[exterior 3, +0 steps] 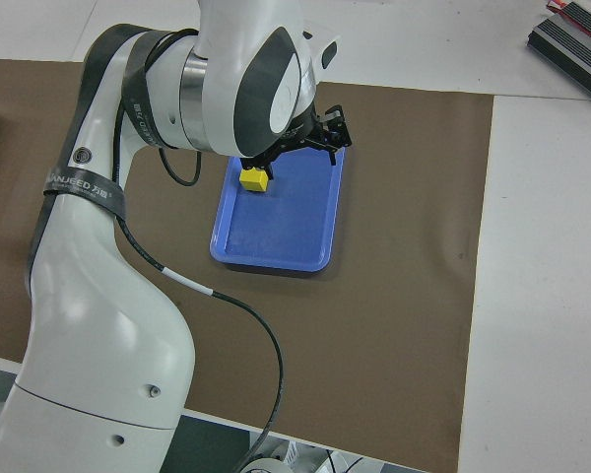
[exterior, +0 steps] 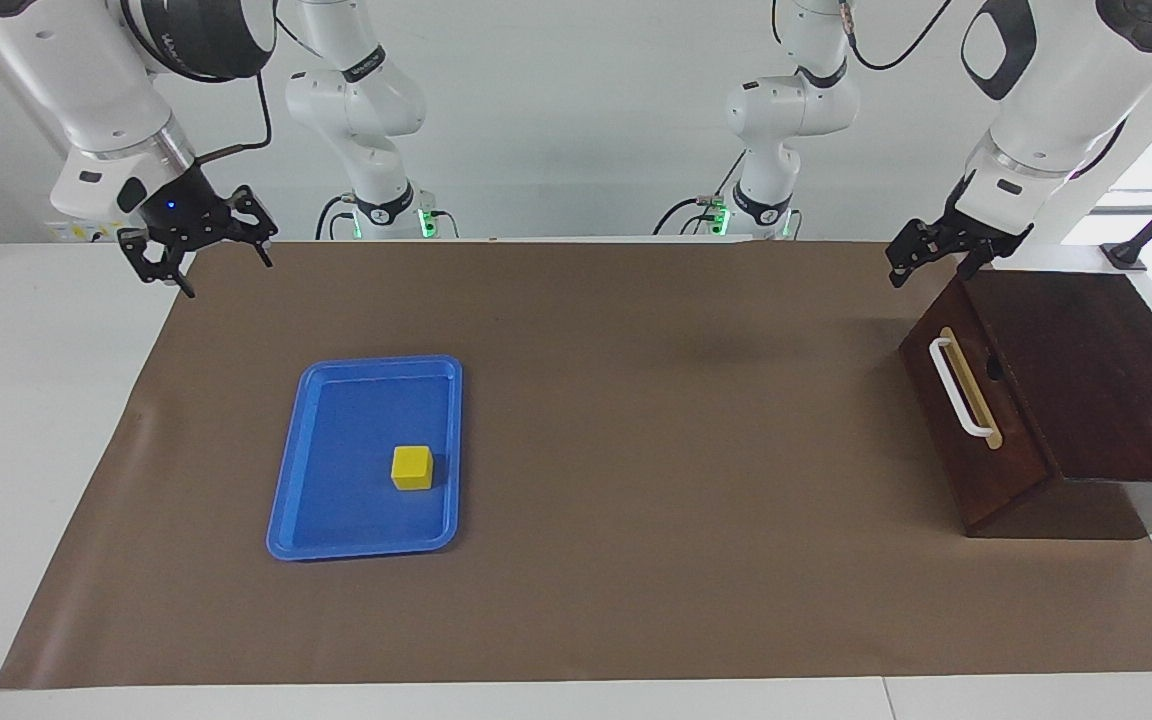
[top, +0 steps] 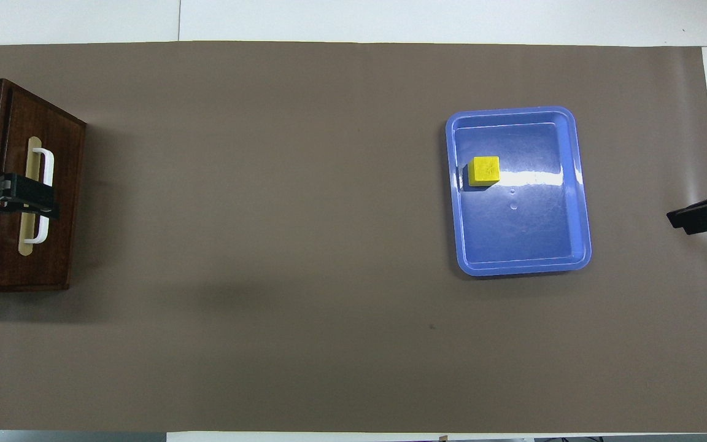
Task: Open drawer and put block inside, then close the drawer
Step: 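Pull the drawer open with the left gripper while the right gripper reaches the cube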
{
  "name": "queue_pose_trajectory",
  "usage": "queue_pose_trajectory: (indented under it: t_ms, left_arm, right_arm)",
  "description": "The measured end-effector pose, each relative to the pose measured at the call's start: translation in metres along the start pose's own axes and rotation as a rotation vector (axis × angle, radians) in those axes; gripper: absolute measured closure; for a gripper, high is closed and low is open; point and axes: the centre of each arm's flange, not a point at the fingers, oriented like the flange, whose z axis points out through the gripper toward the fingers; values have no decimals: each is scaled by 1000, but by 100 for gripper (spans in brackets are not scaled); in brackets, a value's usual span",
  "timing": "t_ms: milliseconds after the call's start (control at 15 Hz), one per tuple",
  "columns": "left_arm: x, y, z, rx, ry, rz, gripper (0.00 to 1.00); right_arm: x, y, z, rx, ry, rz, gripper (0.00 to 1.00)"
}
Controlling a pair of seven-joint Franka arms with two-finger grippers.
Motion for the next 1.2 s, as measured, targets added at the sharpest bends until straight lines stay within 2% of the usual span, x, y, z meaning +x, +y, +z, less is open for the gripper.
queue_pose_trajectory:
  t_ms: [267,400,533,667,800,1000,1200]
  left_arm:
    - [-4,-3,2,4,-1,-7,0]
    - [-2,-2,9,16,35,-4,0]
    - [5,4,34,96,81,38,0]
    - [13,24,71,218,92,126,0]
    - [29,31,102,291,106,185,0]
    - [55,27,147,349,126,243,0]
    - [66,2,180,344,172,249,0]
  right_arm:
    - [2,-4,24,5,16,-269,0]
    - [5,-11,36,29,49,-399,0]
    - [7,-15,54,46,96,-531,0]
    - [14,-12,84,81,140,-668,0]
    - [25,-5,119,122,169,-762,0]
    - [40,1,165,192,229,-868,0]
    - [68,-19,184,174,262,-978,0]
